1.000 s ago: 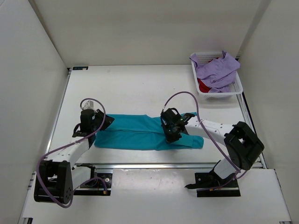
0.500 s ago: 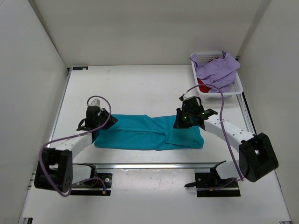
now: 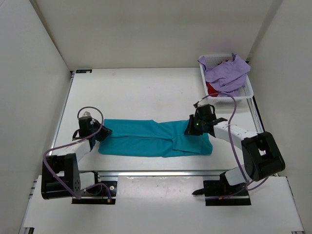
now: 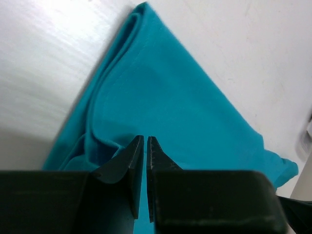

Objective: Fold and stack the t-shirts
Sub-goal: Rotate the tshirt 90 degrees

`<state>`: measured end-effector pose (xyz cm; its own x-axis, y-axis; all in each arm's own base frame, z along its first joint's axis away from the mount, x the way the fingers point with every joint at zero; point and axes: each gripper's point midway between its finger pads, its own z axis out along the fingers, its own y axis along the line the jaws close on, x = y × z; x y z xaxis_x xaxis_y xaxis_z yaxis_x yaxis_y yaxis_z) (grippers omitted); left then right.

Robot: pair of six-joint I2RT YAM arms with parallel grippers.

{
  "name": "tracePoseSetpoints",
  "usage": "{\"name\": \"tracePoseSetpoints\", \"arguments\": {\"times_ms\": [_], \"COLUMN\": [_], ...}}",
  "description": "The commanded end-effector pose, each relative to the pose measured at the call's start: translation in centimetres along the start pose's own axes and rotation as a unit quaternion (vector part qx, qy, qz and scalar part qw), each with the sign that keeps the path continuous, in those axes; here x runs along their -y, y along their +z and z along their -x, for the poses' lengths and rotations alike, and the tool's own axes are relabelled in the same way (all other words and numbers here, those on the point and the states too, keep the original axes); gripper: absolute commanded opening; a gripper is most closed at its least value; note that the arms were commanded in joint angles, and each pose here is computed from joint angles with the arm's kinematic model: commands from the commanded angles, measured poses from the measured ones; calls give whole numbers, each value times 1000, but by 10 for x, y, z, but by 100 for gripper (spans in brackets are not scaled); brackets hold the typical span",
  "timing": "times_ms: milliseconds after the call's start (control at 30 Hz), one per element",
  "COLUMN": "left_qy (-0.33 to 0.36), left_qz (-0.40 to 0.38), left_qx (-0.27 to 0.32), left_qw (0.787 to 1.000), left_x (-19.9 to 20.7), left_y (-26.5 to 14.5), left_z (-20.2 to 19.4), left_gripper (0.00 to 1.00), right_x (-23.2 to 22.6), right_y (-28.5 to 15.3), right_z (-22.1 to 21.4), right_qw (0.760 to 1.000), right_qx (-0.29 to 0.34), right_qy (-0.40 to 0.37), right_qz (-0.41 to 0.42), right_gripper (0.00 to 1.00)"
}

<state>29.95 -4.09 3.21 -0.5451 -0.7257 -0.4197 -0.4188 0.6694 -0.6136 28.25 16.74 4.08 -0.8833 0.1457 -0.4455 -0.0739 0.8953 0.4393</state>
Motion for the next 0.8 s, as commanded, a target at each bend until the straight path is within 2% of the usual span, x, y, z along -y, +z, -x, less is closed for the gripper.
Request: {"name": "tracePoseSetpoints", "arguments": {"times_ms": [0, 100, 200, 267, 367, 467, 600, 633, 733, 767], "left_qy": [7, 7, 28, 44, 60, 45, 54, 63, 53, 27], "left_qz": [24, 31, 24, 24, 47, 41, 16, 18, 53, 65], "left_qx": [-28, -16, -3, 34, 58, 74, 39, 35, 6, 8], "left_qw": [999, 999, 999, 998, 995, 995, 998, 997, 997, 997], "left_x": [-22, -30, -20, -14, -18, -12, 23, 26, 6, -9], "left_y": [-14, -29, -46, -60, -72, -61, -33, -29, -17, -18], "left_z": [-19, -25, -27, -12, 1, 14, 3, 2, 3, 6], "left_gripper": [8, 5, 4, 4, 2, 1, 1, 0, 0, 0], "right_x": [-5, 3, 10, 16, 20, 14, 13, 11, 10, 12], "right_y": [0, 1, 3, 1, -4, -8, -3, -4, -5, -6], "right_z": [11, 9, 6, 5, 7, 12, 3, 10, 10, 10], "right_qw": [999, 999, 999, 999, 998, 997, 998, 998, 997, 997], "right_qx": [35, 37, 33, 36, 51, 63, 43, 54, 55, 57], "right_qy": [2, 11, 21, 23, 27, 27, 20, 18, 20, 22], "right_qz": [21, 23, 26, 28, 30, 39, 38, 39, 40, 39], "right_gripper": [0, 0, 0, 0, 0, 0, 1, 0, 0, 0]}}
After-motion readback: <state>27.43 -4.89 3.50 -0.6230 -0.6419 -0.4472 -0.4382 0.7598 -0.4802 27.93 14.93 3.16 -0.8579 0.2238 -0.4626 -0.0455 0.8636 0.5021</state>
